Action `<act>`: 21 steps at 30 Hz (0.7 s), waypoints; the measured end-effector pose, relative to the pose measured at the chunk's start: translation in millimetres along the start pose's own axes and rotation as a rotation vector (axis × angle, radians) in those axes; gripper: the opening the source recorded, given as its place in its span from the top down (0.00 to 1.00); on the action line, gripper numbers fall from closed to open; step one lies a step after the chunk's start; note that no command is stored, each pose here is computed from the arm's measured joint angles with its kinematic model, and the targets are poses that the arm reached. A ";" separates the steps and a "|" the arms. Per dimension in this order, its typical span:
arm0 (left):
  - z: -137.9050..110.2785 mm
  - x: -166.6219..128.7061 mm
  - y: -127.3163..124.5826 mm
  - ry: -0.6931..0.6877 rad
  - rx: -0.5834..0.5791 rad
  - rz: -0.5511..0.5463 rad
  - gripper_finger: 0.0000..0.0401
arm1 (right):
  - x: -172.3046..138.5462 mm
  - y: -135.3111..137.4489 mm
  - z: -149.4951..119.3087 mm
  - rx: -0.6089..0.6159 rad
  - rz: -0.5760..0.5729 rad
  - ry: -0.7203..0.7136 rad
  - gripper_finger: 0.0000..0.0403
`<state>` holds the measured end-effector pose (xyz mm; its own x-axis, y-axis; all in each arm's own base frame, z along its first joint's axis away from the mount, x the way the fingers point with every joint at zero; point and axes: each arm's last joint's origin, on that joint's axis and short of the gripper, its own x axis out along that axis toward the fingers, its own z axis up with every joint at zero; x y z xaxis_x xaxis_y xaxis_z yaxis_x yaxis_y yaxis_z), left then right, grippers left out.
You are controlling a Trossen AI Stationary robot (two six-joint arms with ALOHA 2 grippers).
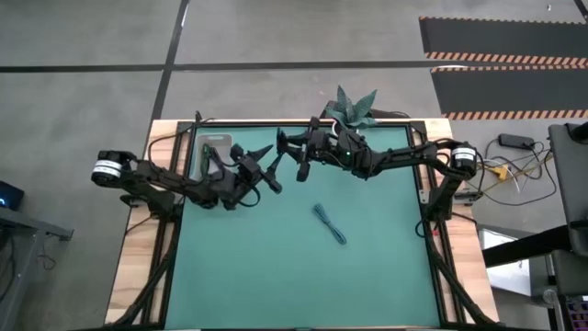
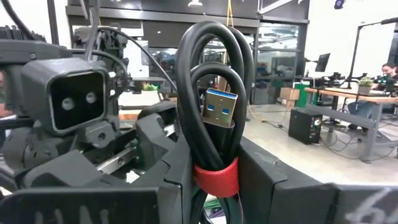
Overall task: Pick and place USB-C Cables
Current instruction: Put the black usb cable into the gray bin
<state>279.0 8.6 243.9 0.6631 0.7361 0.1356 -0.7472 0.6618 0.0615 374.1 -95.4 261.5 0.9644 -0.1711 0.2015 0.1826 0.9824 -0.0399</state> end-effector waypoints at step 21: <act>0.3 12.4 -8.7 -0.010 -0.001 -0.031 0.71 | 0.3 3.4 0.2 0.000 0.006 -0.001 0.80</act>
<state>293.7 11.9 245.3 0.6855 0.7139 0.1432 -0.7263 0.6844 0.0646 375.0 -92.2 261.6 0.9653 -0.1654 0.2023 0.1772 0.9833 -0.0414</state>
